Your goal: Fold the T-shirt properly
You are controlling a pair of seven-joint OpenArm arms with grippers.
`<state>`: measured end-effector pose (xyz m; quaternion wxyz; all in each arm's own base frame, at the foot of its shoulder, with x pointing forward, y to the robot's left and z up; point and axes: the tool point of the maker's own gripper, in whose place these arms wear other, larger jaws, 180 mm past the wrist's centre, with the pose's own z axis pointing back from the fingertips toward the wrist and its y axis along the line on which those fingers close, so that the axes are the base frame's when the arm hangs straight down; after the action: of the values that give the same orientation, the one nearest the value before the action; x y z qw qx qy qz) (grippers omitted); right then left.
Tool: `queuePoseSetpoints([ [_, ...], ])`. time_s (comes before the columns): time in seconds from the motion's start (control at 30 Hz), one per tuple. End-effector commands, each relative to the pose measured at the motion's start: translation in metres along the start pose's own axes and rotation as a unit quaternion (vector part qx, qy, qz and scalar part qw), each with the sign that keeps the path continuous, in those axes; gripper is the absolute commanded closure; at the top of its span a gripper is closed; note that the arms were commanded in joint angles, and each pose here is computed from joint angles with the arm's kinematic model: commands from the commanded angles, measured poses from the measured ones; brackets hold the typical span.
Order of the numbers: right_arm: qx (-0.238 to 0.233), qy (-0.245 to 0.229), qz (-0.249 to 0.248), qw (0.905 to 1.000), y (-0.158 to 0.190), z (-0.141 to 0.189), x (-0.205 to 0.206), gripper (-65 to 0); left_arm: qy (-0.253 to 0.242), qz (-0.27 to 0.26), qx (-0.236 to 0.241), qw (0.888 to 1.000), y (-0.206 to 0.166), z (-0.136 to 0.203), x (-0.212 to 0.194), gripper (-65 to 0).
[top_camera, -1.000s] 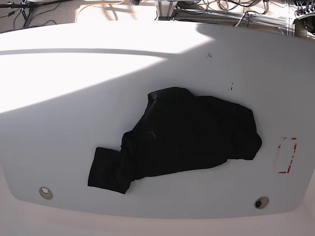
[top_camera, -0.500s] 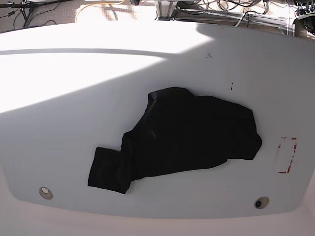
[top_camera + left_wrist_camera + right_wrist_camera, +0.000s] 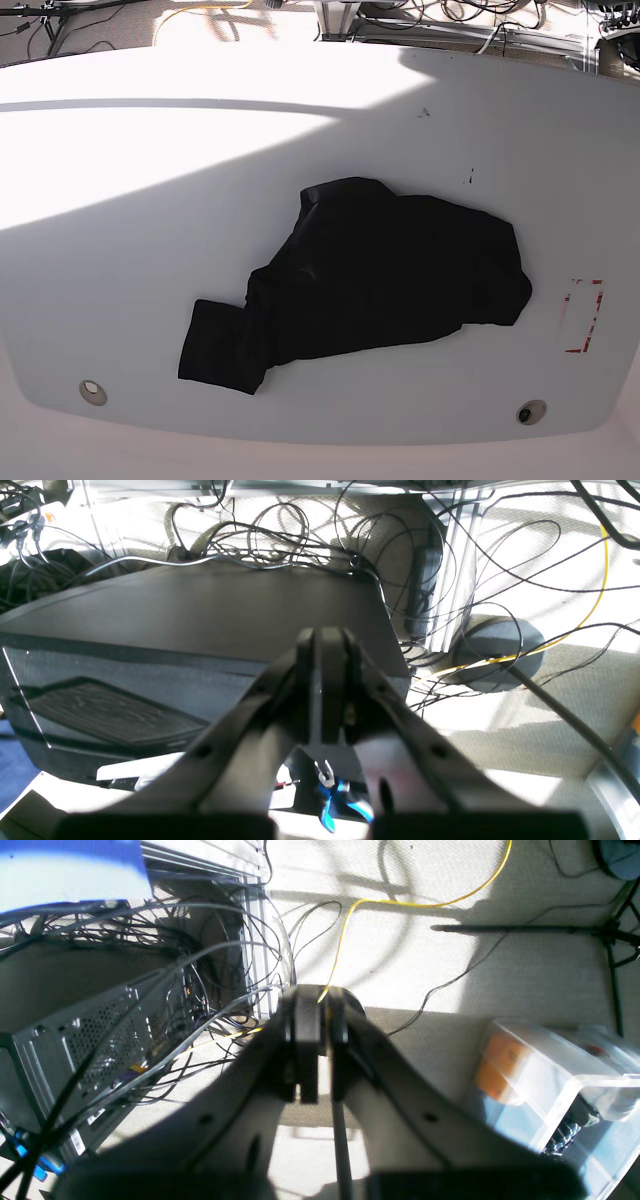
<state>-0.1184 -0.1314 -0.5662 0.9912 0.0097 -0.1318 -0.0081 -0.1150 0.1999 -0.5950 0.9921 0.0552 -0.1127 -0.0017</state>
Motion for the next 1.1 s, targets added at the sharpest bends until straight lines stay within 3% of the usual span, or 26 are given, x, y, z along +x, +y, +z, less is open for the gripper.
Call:
queuePoseSetpoints([
  [0.0, -0.004, 0.007, 0.005, 1.0, -0.005, 0.014, -0.012, -1.9, -0.003, -0.004, 0.005, 1.0, 0.007, 0.009, -0.006, -0.4],
  [1.07, 0.01, -0.048, -0.002, 0.9988, 0.005, 0.073, 0.014, -1.5, -0.095, -0.018, 0.012, 0.995, 0.023, 0.083, 0.027, -0.5],
])
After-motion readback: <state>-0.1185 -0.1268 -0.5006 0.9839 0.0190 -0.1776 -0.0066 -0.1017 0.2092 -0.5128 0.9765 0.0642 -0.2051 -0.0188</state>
